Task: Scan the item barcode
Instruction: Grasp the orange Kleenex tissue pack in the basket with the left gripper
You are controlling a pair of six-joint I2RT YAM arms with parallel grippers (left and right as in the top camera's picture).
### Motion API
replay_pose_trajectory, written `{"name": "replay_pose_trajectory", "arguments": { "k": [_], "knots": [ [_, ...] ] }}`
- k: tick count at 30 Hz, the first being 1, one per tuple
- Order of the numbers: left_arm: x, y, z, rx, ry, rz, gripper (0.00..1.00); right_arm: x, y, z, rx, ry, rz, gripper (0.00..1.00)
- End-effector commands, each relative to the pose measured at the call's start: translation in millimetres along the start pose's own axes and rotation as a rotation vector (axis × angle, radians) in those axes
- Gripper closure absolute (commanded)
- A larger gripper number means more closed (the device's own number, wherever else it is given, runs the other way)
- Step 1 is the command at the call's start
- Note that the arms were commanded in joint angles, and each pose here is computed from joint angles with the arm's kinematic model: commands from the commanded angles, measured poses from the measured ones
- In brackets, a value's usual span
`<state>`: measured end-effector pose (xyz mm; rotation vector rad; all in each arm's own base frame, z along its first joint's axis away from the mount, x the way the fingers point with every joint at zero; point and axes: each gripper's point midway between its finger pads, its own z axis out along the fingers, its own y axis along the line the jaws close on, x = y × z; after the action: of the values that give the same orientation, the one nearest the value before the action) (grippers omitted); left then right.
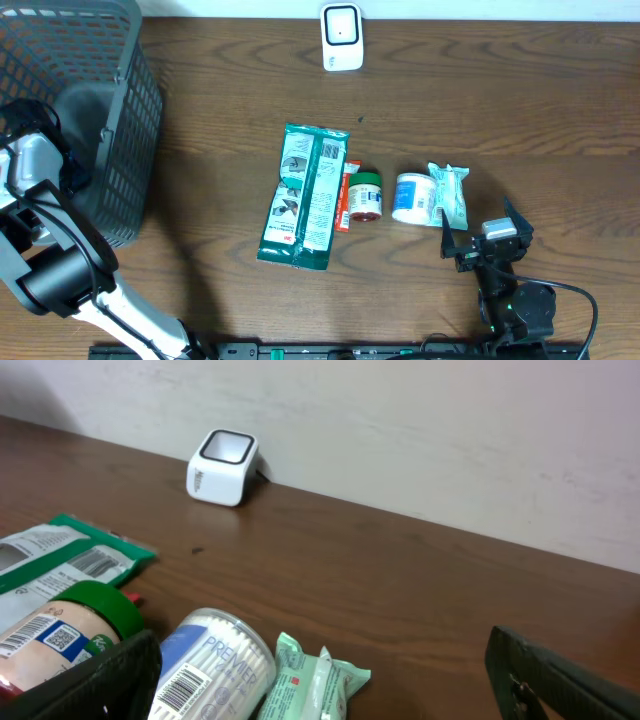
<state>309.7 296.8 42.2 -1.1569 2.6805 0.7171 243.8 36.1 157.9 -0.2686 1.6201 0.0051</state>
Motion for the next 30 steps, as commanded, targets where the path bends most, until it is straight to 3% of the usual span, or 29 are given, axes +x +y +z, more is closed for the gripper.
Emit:
{"name": "replay_pose_trajectory", "arguments": {
  "k": [1,7,15,19,22,24,30],
  "knots": [
    [1,2,4,-0.017,0.0,0.009,0.29,0,2,0,-0.007,-0.001,0.0,0.01],
    [-10,1,4,-0.01,-0.043,-0.014,0.29,0,2,0,-0.007,-0.001,0.0,0.01],
    [4,-2,18,-0.013,-0.029,-0.01,0.32,0,2,0,-0.007,-0.001,0.0,0.01],
    [5,-2,20,-0.013,-0.034,-0.015,0.54,0,2,0,-0.007,-0.001,0.0,0.01],
    [-1,-1,14,-0.008,-0.057,-0.025,0.79,0,2,0,-0.007,-0.001,0.0,0.01],
    [-6,2,6,-0.003,-0.079,-0.036,0.9,0,2,0,-0.007,-0.001,0.0,0.01],
    [-26,-4,-34,0.132,-0.166,-0.081,0.92,0,2,0,-0.007,-0.001,0.0,0.01]
  ]
}}
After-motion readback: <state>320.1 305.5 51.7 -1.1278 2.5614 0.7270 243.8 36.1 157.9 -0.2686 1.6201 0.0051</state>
